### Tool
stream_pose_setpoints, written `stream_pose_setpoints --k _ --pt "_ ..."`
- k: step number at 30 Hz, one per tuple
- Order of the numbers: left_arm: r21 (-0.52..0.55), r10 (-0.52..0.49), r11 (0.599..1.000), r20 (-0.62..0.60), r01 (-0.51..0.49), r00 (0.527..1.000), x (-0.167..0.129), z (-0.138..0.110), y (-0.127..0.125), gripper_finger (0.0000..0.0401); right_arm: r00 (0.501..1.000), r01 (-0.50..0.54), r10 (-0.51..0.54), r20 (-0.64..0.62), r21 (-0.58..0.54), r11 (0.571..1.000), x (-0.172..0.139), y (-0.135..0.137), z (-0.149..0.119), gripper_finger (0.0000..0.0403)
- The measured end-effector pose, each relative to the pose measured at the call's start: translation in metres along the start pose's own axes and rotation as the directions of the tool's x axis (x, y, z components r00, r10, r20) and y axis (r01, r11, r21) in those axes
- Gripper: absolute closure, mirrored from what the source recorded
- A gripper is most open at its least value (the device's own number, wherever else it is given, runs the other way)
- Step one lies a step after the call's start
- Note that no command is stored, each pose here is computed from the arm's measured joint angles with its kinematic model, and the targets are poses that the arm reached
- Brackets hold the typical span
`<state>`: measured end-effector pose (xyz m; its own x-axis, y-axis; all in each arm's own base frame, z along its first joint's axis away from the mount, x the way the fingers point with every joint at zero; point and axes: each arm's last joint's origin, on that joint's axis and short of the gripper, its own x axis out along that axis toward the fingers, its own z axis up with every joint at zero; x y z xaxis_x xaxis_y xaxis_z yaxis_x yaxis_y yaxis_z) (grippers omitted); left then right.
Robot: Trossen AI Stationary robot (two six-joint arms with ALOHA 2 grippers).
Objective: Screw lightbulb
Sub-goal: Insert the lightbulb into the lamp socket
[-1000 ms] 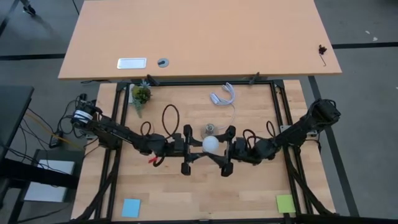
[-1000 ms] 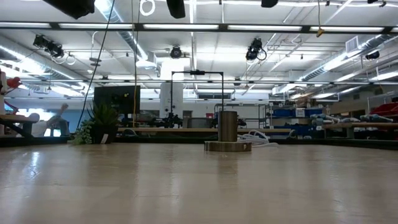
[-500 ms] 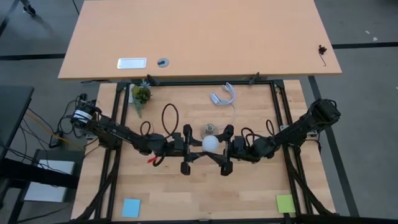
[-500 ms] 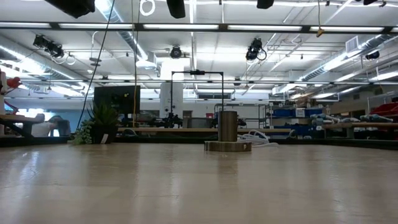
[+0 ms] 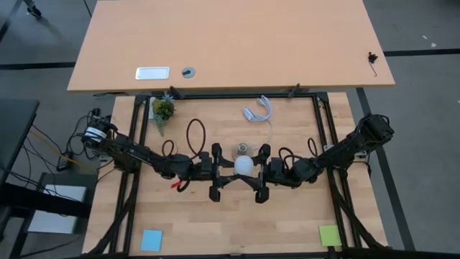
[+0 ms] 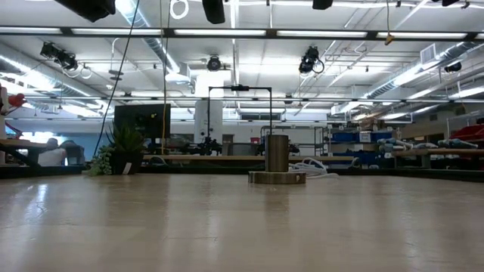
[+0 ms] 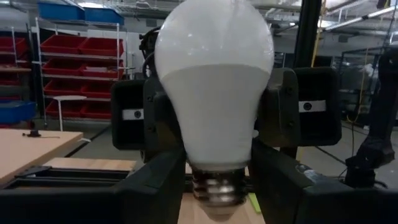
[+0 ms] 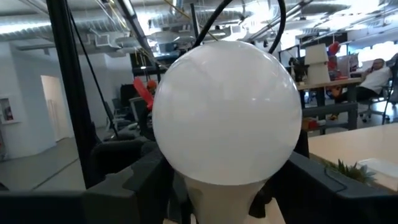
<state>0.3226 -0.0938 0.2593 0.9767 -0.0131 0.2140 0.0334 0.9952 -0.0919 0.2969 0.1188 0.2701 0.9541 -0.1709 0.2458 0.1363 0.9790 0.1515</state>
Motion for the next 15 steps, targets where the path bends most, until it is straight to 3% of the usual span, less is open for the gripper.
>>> stream_pose_setpoints --k 8,15 --pt "0.003 0.009 1.000 -0.040 -0.009 0.999 0.000 -0.004 0.000 0.0219 0.999 0.024 -0.021 0.046 -0.056 0.998 -0.009 -0.001 0.026 0.0158" --pt "0.045 0.115 0.993 -0.233 -0.107 0.966 -0.003 -0.024 0.006 0.0218 0.993 0.109 -0.116 -0.031 -0.162 0.981 -0.014 -0.011 0.037 0.0161"
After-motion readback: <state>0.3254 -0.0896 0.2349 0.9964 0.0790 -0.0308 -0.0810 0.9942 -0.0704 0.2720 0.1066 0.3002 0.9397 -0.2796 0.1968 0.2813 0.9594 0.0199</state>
